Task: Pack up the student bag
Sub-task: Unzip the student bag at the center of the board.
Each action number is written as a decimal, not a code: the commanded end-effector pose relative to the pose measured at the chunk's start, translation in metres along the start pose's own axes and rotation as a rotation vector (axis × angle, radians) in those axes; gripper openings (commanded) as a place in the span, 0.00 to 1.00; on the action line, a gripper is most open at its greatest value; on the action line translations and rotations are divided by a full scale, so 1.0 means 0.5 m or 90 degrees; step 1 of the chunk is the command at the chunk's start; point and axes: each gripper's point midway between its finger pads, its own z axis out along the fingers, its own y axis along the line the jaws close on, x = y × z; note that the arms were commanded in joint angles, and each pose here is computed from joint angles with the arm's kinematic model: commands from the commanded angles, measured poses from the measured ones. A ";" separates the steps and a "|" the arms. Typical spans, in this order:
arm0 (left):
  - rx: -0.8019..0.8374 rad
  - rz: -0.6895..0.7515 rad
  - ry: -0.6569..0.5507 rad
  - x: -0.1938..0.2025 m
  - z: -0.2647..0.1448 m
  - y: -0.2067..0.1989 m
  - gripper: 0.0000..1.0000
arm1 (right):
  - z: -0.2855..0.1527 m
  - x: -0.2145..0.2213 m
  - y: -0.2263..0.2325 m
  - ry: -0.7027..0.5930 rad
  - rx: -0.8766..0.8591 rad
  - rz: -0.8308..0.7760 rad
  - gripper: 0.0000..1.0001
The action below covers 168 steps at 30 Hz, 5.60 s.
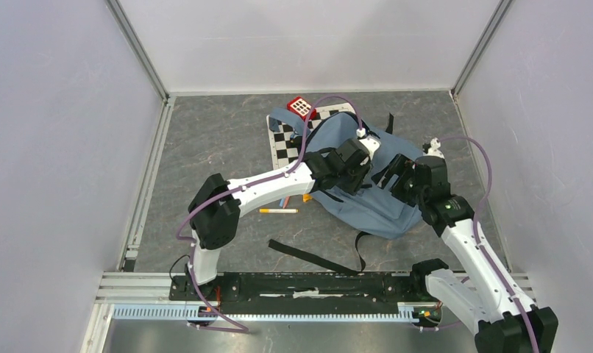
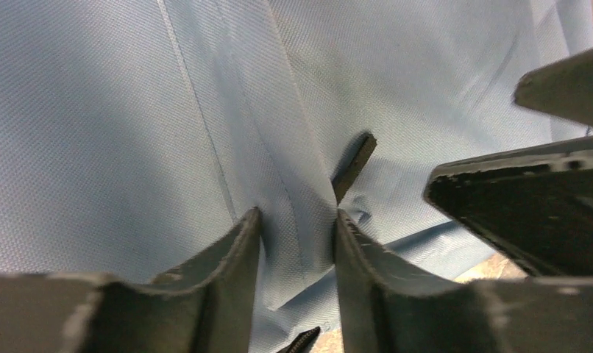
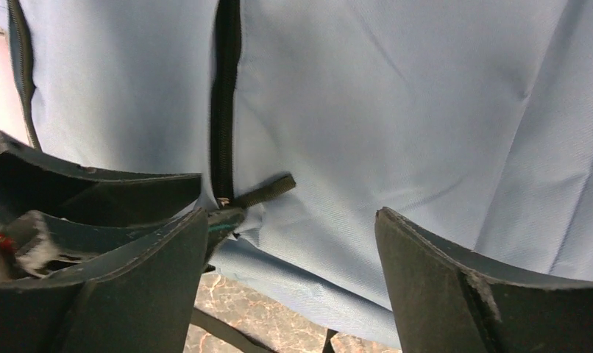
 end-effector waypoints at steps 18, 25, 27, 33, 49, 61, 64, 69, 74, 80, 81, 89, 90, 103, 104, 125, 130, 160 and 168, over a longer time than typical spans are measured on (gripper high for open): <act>0.178 -0.171 -0.103 -0.047 -0.064 -0.035 0.02 | 0.045 0.026 0.044 0.018 -0.108 0.051 0.58; 0.247 -0.219 -0.122 -0.056 -0.073 -0.042 0.02 | 0.054 0.047 0.076 0.051 -0.180 0.033 0.50; 0.252 -0.229 -0.122 -0.056 -0.073 -0.040 0.02 | 0.056 0.051 0.076 0.057 -0.182 0.028 0.48; 0.256 -0.231 -0.122 -0.055 -0.073 -0.040 0.02 | 0.059 0.069 0.081 0.081 -0.204 0.020 0.41; 0.245 -0.216 -0.109 -0.035 -0.076 -0.032 0.21 | 0.072 0.027 0.071 0.016 -0.183 -0.077 0.00; 0.196 -0.159 -0.088 0.014 -0.076 -0.001 0.53 | 0.070 -0.035 0.103 -0.058 -0.207 -0.159 0.00; 0.190 -0.152 -0.081 0.018 -0.069 0.002 0.52 | 0.070 -0.051 0.112 -0.073 -0.211 -0.181 0.00; 0.190 -0.147 -0.078 0.017 -0.060 0.000 0.50 | 0.075 -0.072 0.113 -0.092 -0.195 -0.201 0.00; 0.197 -0.136 -0.077 0.013 -0.049 -0.004 0.38 | 0.084 -0.074 0.109 -0.089 -0.185 -0.208 0.00; 0.208 -0.118 -0.068 0.012 -0.032 -0.011 0.08 | 0.089 -0.088 0.100 -0.097 -0.157 -0.204 0.00; 0.207 -0.116 -0.067 0.013 -0.031 -0.011 0.05 | 0.091 -0.090 0.097 -0.099 -0.149 -0.202 0.00; 0.188 -0.072 -0.028 0.053 -0.030 0.003 0.02 | 0.113 -0.121 0.071 -0.102 -0.063 -0.183 0.00; 0.185 -0.067 -0.022 0.060 -0.030 0.006 0.02 | 0.115 -0.132 0.064 -0.112 -0.045 -0.184 0.00; 0.167 -0.028 0.007 0.079 -0.054 0.021 0.02 | 0.162 -0.203 0.043 -0.139 0.036 -0.224 0.00; 0.168 -0.027 0.001 0.066 -0.059 0.019 0.02 | 0.162 -0.207 0.046 -0.139 0.033 -0.222 0.00; 0.151 -0.108 -0.042 -0.130 0.023 0.017 0.65 | 0.156 -0.200 0.076 -0.123 -0.022 -0.236 0.00; 0.147 -0.100 -0.021 -0.109 0.042 0.022 0.52 | 0.153 -0.205 0.080 -0.128 -0.022 -0.239 0.00; 0.176 -0.064 -0.038 -0.055 -0.011 0.023 0.02 | 0.184 -0.268 0.045 -0.164 0.066 -0.232 0.00; 0.194 -0.062 -0.012 -0.019 -0.014 0.017 0.02 | 0.206 -0.320 0.033 -0.187 0.095 -0.240 0.00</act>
